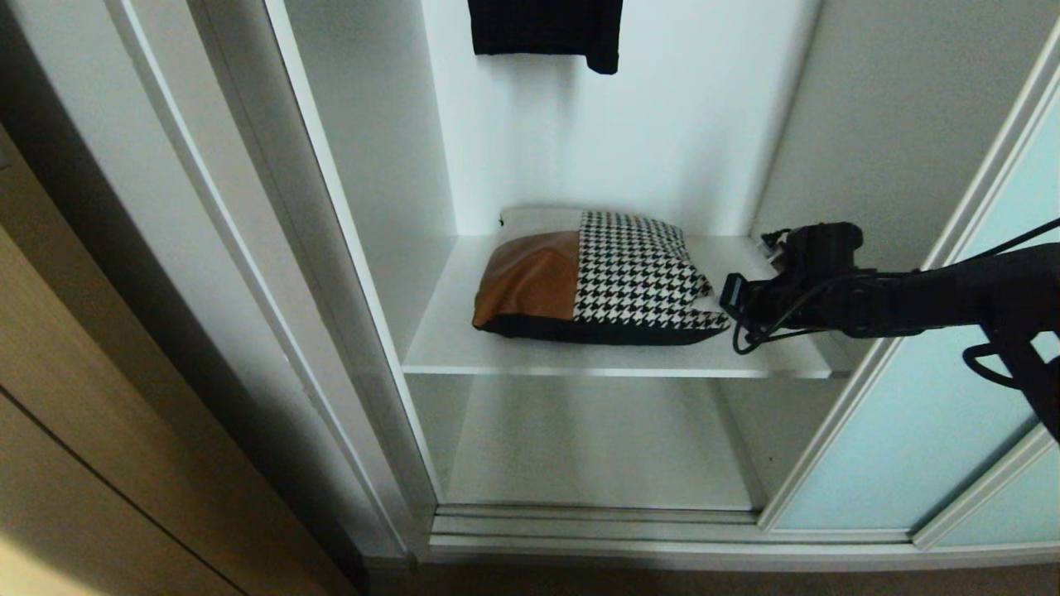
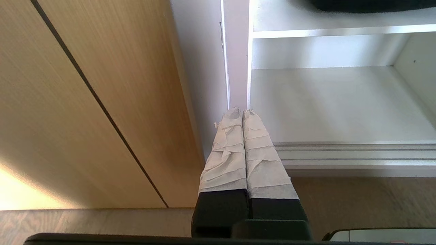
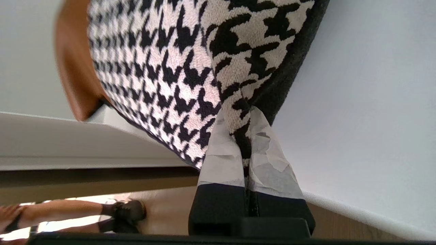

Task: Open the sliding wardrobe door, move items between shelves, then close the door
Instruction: Place the pillow on the lower shelf

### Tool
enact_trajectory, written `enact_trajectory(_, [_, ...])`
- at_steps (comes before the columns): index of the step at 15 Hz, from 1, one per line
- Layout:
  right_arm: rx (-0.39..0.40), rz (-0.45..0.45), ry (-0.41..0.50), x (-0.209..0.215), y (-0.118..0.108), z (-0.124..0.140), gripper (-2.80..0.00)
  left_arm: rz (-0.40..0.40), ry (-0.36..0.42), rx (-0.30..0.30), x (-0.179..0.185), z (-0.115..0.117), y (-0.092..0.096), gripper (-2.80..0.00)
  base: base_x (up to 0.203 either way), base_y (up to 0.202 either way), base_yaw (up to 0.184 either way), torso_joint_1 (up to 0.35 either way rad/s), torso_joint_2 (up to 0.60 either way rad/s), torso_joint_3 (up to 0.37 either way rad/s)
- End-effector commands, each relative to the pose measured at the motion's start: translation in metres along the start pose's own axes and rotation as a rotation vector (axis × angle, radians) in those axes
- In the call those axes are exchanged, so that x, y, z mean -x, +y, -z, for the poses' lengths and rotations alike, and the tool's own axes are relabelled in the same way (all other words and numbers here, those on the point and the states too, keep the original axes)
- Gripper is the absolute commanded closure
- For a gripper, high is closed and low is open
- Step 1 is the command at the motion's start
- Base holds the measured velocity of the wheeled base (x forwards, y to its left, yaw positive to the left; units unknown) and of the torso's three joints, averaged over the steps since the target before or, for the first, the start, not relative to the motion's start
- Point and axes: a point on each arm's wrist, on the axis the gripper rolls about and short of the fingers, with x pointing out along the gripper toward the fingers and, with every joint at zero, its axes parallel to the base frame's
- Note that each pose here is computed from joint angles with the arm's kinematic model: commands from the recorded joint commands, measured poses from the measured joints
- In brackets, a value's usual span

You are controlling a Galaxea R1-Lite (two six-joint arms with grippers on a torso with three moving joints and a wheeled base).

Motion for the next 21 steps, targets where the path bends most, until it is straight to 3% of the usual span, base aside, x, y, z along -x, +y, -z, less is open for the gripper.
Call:
enact_trajectory(1, [0.015, -0.015, -0.037, 0.038, 0.024, -0.013, 0.00, 0.000, 0.001, 0.000, 0.000, 0.000, 0.000, 0.00, 0.000, 0.000, 0.000, 0.000, 0.00, 0.000])
enact_trajectory(5, [-0.010, 0.019, -0.030, 0.083, 0.038, -0.013, 0.00, 0.000, 0.001, 0.000, 0.000, 0.000, 0.000, 0.00, 0.000, 0.000, 0.000, 0.000, 0.00, 0.000])
enact_trajectory(11, [-0.031, 0.033, -0.001, 0.111, 0.051, 0.005, 0.00, 0.003, 0.002, -0.010, 0.000, 0.000, 0.000, 0.00, 0.000, 0.000, 0.000, 0.000, 0.00, 0.000])
enact_trajectory(13, [-0.036, 0.038, 0.005, 0.116, 0.051, 0.009, 0.00, -0.008, 0.002, 0.023, 0.000, 0.000, 0.000, 0.00, 0.000, 0.000, 0.000, 0.000, 0.00, 0.000])
enact_trajectory(21, [-0.078, 0.091, 0.003, 0.139, 0.038, 0.019, 0.00, -0.020, 0.005, 0.027, 0.000, 0.000, 0.000, 0.00, 0.000, 0.000, 0.000, 0.000, 0.00, 0.000])
